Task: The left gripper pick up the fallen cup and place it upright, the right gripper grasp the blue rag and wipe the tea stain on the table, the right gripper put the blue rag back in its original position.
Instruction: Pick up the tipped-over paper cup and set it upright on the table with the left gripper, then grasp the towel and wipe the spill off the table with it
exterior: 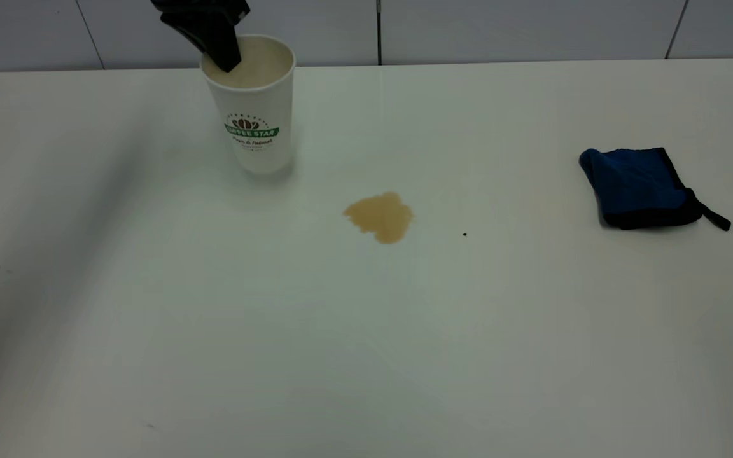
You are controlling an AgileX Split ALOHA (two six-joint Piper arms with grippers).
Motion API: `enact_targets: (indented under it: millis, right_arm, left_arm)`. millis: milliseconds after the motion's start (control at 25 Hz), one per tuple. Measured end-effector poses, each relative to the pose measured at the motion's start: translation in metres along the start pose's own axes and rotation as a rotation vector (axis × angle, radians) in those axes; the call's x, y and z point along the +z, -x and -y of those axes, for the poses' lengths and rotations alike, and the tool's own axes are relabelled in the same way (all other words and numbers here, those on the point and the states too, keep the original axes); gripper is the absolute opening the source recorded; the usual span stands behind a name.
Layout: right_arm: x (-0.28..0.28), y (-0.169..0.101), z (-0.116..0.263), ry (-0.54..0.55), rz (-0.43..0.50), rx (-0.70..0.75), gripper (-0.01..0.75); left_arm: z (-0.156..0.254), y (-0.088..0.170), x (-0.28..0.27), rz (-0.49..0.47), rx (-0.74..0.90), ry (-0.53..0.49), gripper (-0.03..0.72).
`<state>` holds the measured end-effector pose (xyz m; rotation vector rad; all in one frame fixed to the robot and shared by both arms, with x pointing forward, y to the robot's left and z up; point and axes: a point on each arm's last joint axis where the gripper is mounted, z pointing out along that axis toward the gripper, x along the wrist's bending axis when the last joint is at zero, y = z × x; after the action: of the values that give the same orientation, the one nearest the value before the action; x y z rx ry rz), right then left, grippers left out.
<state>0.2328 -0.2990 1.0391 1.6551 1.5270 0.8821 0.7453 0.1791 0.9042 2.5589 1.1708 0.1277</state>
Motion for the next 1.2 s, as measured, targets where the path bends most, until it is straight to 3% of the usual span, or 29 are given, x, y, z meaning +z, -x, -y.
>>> enact_targets:
  millis: [360, 480, 560, 680, 920, 1040, 1200]
  right_arm:
    - [0.0, 0.0, 0.0, 0.0, 0.0, 0.0, 0.58]
    - [0.0, 0.0, 0.0, 0.0, 0.0, 0.0, 0.58]
    - [0.0, 0.0, 0.0, 0.0, 0.0, 0.0, 0.58]
    - [0.0, 0.0, 0.0, 0.0, 0.0, 0.0, 0.58]
    - [0.0, 0.0, 0.0, 0.0, 0.0, 0.0, 0.58]
    - [0.0, 0.0, 0.0, 0.0, 0.0, 0.0, 0.58]
    - [0.0, 0.0, 0.0, 0.0, 0.0, 0.0, 0.58]
  left_arm:
    - [0.007, -0.003, 0.026, 0.023, -0.008, -0.003, 0.014]
    - [0.006, -0.003, 0.027, 0.024, -0.025, 0.001, 0.052]
    - [0.006, -0.003, 0.027, 0.022, -0.034, 0.0, 0.11]
    - [0.009, -0.004, 0.033, 0.025, -0.039, -0.009, 0.263]
    - [0.011, -0.007, 0.032, -0.01, -0.014, -0.032, 0.663]
    - [0.005, -0.006, 0.012, -0.03, 0.003, -0.019, 0.714]
    - [-0.006, 0.001, -0.039, -0.038, 0.023, 0.011, 0.684]
